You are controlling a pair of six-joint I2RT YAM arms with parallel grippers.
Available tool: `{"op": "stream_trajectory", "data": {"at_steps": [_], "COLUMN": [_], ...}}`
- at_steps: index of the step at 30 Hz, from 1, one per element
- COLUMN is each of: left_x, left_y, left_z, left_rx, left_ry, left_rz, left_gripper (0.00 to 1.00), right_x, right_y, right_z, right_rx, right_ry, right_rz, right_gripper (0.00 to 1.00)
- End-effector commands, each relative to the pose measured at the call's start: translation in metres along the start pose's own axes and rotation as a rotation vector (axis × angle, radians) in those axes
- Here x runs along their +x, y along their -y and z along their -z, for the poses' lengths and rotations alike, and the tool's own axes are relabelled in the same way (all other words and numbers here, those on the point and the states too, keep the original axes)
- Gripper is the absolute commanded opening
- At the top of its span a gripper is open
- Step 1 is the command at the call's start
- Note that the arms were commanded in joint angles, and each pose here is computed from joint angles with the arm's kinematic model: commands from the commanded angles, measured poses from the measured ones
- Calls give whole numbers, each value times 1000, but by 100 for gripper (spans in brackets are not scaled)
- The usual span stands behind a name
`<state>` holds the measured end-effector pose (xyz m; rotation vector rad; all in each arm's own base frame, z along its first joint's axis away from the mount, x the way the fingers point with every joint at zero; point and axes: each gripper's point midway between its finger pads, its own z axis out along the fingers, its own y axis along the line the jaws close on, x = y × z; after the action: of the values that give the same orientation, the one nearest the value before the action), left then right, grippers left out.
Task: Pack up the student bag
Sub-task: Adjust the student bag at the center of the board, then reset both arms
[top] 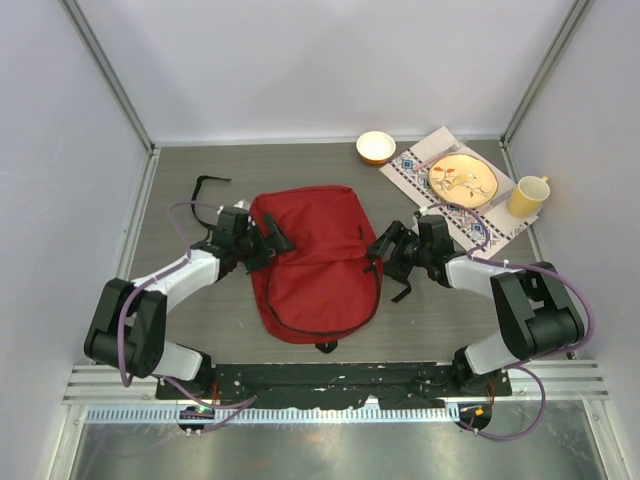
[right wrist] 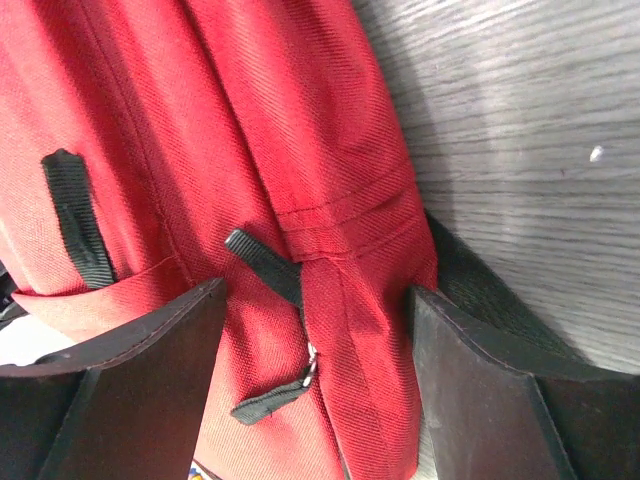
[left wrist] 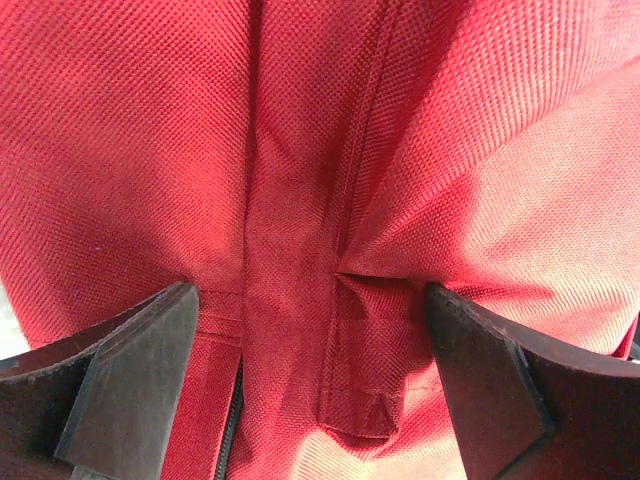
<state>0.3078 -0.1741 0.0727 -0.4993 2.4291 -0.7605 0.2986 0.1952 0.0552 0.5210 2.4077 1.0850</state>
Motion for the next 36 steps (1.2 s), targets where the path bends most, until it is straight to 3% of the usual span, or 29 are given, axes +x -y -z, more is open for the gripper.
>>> {"op": "stream_trajectory", "data": {"at_steps": [1,8,11,13,18,23,29,32,36], "left_x": [-10,-14,-25,-39,-64,-80,-96,-96,-93], "left_y": [79,97,82,63,33,-12,-51,-61,-61], "left_z": [-11,-16,-11,-1,38,71,102,105,103], "left_rx": [242,299,172,31,-142,-291,-395,-432,-436], "left_ry": [-24,-32,-64,-27,157,317,475,491,472], "left_rz": [-65,-105,-198,-247,-247,-157,-107,-108,-87], "left_gripper": [100,99,100,100,100,100,100,100,100], "right_x": [-17,-52,-64,-65,-108,-127,-135,-137,-134], "right_y": [-43,-38,-37,-26,7,10,16,24,45], "right_z": [1,27,45,56,105,150,168,175,163], "right_rx": [-131,15,60,140,434,502,549,583,626], "right_ry": [28,227,310,321,579,775,861,912,900], "right_rz": [62,132,172,188,165,185,492,531,560], "right_gripper": [77,75,78,80,84,85,86,91,92]}}
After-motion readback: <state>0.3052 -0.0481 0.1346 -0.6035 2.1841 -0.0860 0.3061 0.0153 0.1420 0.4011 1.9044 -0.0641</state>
